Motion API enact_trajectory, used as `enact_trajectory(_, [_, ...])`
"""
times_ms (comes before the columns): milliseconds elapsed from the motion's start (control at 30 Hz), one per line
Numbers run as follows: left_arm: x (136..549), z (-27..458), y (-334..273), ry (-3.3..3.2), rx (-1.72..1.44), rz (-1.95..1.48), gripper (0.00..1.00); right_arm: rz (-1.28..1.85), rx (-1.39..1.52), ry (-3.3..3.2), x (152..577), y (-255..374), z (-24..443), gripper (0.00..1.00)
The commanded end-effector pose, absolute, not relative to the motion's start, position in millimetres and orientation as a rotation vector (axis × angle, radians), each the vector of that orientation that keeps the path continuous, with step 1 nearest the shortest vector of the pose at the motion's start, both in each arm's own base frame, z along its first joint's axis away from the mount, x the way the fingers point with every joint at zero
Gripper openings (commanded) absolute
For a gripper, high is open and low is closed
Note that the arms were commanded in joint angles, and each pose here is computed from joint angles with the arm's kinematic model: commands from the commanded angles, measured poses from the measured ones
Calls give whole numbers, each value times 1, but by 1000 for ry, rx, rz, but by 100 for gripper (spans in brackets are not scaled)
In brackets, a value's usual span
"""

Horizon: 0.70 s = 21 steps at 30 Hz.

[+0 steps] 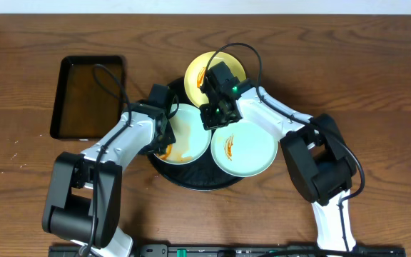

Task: Clean dirty plates on tray and stack at the side
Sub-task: 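Keep scrubbing the left light-blue plate with the sponge, left gripper, then move the sponge with the left gripper over the black basin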

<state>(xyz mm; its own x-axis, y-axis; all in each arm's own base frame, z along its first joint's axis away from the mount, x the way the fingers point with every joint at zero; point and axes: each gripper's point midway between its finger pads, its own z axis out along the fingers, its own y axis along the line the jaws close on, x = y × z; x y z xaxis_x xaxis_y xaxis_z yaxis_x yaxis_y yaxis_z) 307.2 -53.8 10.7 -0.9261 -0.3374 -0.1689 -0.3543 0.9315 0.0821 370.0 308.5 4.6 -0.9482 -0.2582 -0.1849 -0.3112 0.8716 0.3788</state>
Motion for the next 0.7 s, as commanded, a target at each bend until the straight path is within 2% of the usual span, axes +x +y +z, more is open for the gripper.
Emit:
enact_trajectory(0, [319, 24, -26, 2841, -512, 384, 8, 567, -469, 2946, 361, 304, -9, 1])
enact_trajectory(333, [349, 67, -34, 2753, -488, 312, 8, 567, -469, 2945, 361, 304, -9, 1])
enact_trajectory(667, [353, 137, -25, 2562, -543, 179, 7, 571, -518, 2900, 368, 309, 2, 1])
